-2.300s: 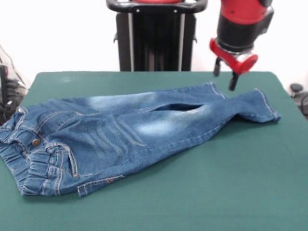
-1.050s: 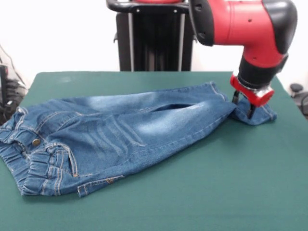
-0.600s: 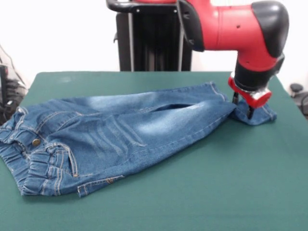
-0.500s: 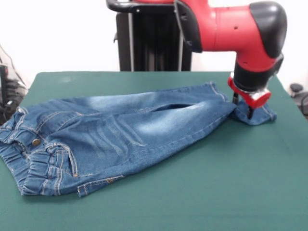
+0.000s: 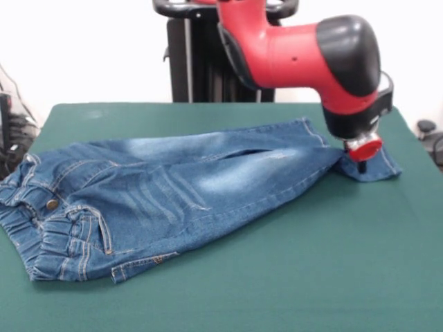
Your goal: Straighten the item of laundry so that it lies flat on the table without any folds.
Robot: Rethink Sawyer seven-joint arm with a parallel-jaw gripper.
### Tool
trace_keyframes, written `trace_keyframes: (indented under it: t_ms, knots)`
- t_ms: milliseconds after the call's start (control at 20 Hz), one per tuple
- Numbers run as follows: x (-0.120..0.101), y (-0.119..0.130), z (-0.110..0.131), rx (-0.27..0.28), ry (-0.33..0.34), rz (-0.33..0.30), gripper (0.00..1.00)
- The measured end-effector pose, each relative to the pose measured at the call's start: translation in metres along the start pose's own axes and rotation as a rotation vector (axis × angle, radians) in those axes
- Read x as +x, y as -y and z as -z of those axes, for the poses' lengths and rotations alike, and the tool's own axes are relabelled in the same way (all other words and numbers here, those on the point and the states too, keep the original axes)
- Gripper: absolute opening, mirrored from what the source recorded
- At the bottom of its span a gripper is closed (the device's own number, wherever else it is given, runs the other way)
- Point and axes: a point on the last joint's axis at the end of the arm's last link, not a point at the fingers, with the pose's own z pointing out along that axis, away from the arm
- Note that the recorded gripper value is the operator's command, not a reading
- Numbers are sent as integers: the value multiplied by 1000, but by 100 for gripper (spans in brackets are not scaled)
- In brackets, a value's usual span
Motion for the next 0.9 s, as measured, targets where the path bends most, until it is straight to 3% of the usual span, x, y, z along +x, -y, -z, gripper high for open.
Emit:
trace_keyframes:
  t_ms: [300, 900]
  knots:
    - [-1, -7, -2, -38, -116, -108, 100]
    - [24, -29, -8, -122, -129, -114, 100]
